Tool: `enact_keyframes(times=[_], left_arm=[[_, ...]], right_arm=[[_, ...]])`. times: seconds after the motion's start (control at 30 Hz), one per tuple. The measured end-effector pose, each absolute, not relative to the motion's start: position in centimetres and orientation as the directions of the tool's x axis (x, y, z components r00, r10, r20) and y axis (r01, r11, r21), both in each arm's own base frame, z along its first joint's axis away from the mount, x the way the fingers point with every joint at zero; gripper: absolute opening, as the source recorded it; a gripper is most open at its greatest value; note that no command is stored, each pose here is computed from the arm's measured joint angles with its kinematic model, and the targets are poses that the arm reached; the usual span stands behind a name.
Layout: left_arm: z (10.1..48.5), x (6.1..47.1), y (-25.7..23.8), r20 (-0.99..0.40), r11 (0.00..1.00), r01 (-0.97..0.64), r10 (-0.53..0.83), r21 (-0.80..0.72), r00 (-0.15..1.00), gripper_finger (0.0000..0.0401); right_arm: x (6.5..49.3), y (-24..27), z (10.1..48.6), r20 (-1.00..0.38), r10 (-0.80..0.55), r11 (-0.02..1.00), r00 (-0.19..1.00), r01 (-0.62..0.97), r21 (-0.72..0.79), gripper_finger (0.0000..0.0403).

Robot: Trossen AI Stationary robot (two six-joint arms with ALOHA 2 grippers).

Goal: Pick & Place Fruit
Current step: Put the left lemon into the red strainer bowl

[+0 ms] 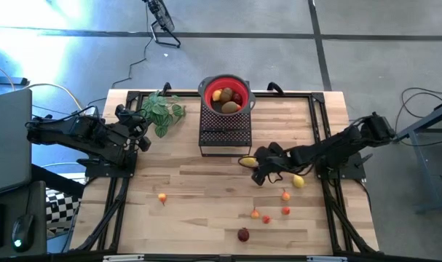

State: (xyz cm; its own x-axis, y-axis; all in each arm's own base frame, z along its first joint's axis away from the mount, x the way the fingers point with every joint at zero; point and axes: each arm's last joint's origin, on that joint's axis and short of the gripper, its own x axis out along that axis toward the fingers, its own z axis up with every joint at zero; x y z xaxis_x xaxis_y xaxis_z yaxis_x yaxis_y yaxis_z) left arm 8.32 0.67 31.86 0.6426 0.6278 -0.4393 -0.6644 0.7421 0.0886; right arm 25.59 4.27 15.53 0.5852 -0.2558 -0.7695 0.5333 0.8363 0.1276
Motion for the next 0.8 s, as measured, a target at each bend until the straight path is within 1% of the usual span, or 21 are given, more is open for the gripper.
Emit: enact_keyframes(times=[0.13, 0.27, 0.37, 0.57, 0.8], left_arm=[[31.8, 8.3, 0.7, -0.44, 0.742, -0.664, 0.628, 0.089, 0.643, 0.0], [31.9, 8.3, 0.7, -0.44, 0.742, -0.664, 0.628, 0.089, 0.643, 0.0], [31.9, 8.3, 0.7, -0.439, 0.742, -0.664, 0.628, 0.089, 0.642, 0.0], [31.9, 8.3, 0.7, -0.439, 0.742, -0.664, 0.627, 0.088, 0.643, 0.0], [31.9, 8.3, 0.7, -0.44, 0.742, -0.664, 0.627, 0.089, 0.643, 0.0]], right_arm=[[25.8, 4.1, 15.6, -0.759, -0.261, 0.853, 0.597, 0.51, 0.108, 0.0319], [26.1, 3.8, 14.9, -0.77, -0.268, 0.849, 0.579, 0.52, 0.096, 0.0341], [26.8, 3.6, 14.4, -0.751, -0.266, 0.85, 0.604, 0.515, 0.113, 0.0341], [27.5, 3.3, 12.8, -0.764, -0.277, 0.845, 0.583, 0.526, 0.095, 0.033], [28.0, 3.3, 11.8, -0.768, -0.267, 0.837, 0.583, 0.535, 0.116, 0.0328]])
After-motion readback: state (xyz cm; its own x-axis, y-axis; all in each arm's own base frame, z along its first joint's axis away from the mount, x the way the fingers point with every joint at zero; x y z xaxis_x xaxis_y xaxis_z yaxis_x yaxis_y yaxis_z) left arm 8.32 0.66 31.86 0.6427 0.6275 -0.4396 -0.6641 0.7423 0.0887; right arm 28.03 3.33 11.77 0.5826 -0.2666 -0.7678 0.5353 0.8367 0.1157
